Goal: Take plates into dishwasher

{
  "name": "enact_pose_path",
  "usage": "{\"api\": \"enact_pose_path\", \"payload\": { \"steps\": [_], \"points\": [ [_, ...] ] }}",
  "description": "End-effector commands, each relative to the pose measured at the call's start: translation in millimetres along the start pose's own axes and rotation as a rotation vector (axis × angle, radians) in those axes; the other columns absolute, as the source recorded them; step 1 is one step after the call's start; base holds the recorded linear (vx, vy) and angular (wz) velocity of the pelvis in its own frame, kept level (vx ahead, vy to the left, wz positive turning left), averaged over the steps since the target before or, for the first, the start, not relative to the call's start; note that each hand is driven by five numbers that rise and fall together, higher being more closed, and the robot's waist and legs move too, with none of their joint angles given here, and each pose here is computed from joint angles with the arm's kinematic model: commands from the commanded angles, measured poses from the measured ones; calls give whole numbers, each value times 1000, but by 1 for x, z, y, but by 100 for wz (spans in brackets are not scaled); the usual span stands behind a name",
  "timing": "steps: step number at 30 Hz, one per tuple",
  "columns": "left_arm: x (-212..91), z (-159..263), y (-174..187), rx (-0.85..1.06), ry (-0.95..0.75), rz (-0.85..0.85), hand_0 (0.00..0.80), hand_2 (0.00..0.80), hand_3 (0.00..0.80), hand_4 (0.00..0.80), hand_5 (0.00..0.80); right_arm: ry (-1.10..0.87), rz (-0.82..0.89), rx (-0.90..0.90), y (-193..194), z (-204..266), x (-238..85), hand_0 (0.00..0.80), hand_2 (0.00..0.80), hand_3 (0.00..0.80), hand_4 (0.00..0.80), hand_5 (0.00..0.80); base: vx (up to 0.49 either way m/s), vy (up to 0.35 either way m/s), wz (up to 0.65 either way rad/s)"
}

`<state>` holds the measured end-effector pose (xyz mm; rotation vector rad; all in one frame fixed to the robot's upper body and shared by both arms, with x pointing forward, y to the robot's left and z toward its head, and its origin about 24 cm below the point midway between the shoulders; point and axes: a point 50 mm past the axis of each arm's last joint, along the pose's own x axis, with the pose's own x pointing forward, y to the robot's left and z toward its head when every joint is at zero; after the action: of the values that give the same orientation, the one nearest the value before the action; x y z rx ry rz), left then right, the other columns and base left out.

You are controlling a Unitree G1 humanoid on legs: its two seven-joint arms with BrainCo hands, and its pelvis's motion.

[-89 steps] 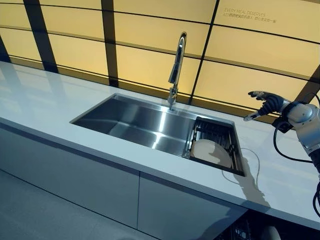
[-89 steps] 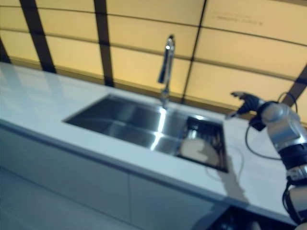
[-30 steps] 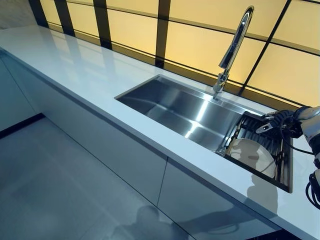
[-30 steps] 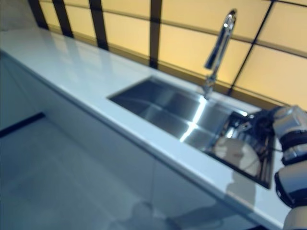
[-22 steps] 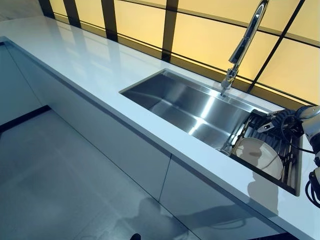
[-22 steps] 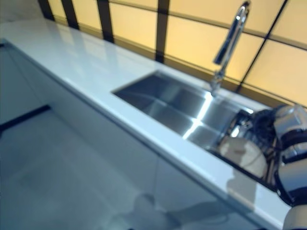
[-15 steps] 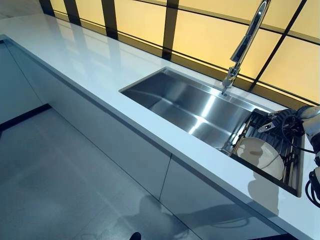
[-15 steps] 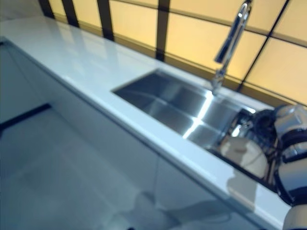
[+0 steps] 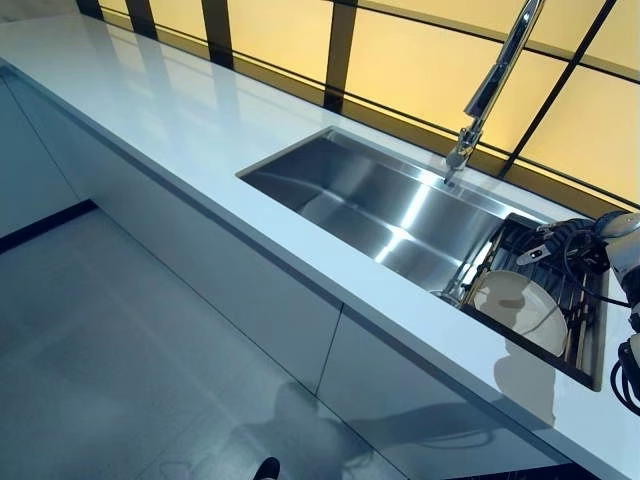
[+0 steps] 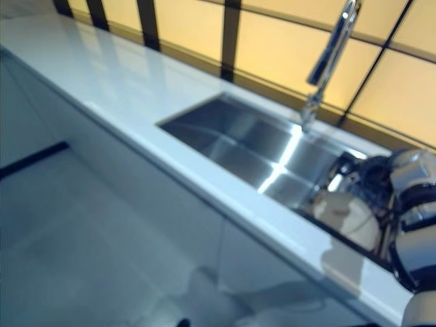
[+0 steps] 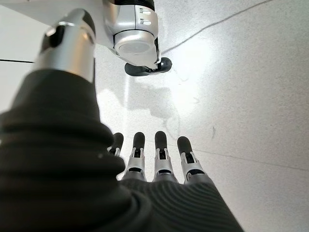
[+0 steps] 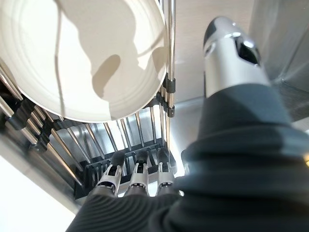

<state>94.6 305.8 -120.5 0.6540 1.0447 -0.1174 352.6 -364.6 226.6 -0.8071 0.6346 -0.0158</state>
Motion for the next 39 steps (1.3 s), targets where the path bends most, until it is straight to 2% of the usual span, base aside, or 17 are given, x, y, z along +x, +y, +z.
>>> {"api": "enact_pose_path", "payload": {
  "steps": [1, 16, 39],
  "points": [
    [-1, 5, 12, 54, -42, 22, 0, 0, 0, 0, 0, -24, -101, -118, -30, 18, -24, 0, 0, 0, 0, 0, 0, 0, 0],
    [0, 20, 25, 62, -97, 49, 0, 0, 0, 0, 0, -2, -12, -132, -20, 12, -18, 0, 0, 0, 0, 0, -12, -6, 1],
    [-2, 39, 46, 51, -178, 78, 0, 0, 0, 0, 0, -6, -3, -107, -24, 7, -20, 0, 0, 0, 0, 0, -20, 3, 1]
  ]
}}
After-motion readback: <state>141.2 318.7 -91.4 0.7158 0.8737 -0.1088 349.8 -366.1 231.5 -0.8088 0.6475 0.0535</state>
